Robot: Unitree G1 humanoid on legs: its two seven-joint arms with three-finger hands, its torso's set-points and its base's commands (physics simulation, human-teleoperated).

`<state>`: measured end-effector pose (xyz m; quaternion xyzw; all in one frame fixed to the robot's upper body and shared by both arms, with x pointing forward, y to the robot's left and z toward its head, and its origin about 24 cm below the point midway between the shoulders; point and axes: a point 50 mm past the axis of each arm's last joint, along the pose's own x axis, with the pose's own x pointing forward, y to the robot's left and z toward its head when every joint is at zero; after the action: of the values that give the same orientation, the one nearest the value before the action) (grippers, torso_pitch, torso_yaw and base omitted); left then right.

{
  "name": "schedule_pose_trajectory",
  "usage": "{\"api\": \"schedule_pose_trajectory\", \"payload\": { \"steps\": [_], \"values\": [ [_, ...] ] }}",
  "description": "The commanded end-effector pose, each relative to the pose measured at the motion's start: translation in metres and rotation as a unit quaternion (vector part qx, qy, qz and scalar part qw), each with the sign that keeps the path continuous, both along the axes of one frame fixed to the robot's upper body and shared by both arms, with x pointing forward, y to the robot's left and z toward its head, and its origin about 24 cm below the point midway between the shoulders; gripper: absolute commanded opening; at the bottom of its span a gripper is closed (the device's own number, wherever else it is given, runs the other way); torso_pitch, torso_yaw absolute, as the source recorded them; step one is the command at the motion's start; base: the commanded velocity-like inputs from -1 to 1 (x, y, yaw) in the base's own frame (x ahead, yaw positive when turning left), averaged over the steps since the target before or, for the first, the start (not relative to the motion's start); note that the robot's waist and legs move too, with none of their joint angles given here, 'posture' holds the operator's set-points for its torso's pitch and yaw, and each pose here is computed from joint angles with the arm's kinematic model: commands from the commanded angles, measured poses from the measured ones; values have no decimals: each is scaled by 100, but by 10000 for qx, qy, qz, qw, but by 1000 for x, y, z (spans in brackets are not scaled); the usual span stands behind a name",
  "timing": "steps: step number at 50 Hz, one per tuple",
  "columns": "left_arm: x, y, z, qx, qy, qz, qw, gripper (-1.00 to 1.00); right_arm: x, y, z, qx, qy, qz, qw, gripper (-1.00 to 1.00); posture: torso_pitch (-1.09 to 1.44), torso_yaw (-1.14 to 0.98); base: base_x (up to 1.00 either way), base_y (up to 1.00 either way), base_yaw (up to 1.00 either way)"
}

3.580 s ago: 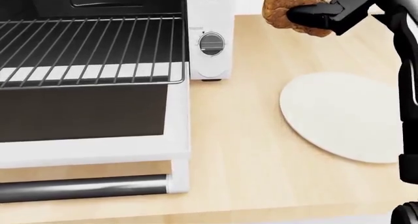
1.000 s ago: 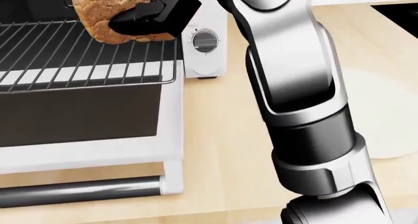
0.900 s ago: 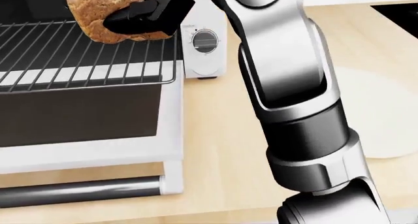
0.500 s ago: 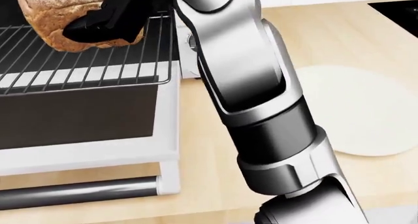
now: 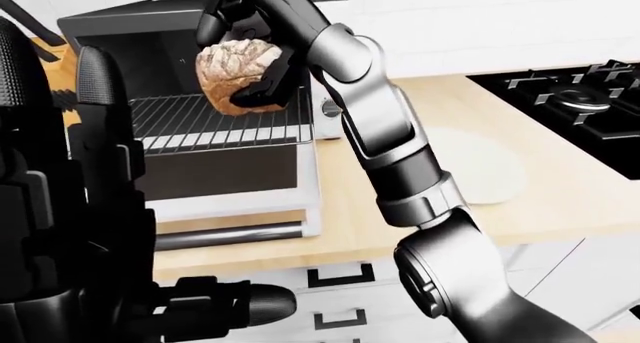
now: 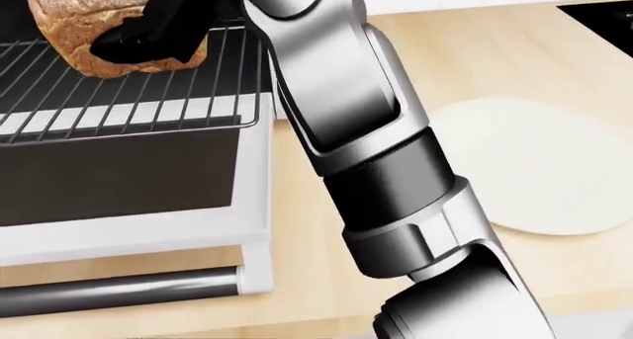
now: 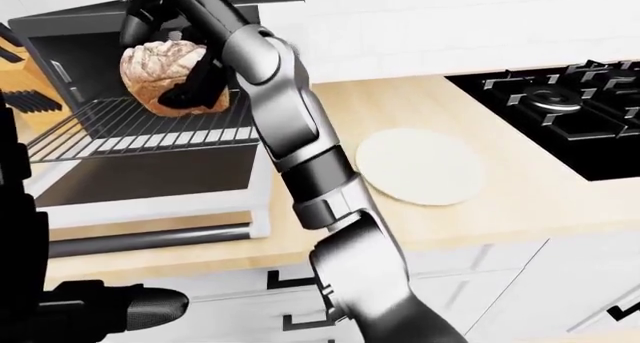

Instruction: Place the bread on the rack of the toaster oven.

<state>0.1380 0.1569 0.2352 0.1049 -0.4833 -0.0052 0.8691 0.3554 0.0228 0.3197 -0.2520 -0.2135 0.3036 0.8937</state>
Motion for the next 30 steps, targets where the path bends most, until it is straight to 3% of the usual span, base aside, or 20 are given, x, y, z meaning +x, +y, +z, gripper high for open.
{"api": "schedule_pose_trajectory", "payload": {
  "steps": [1,30],
  "values": [
    [-5,-1,5,14,-220,-20,9998,100,-5,-2,20,175,-432,24,9989,-100,-20,0,0,0,0],
    [-6,-2,4,4,-216,-79,9997,100,11,1,5,145,-290,-172,9993,-100,-20,0,0,0,0]
  ]
}}
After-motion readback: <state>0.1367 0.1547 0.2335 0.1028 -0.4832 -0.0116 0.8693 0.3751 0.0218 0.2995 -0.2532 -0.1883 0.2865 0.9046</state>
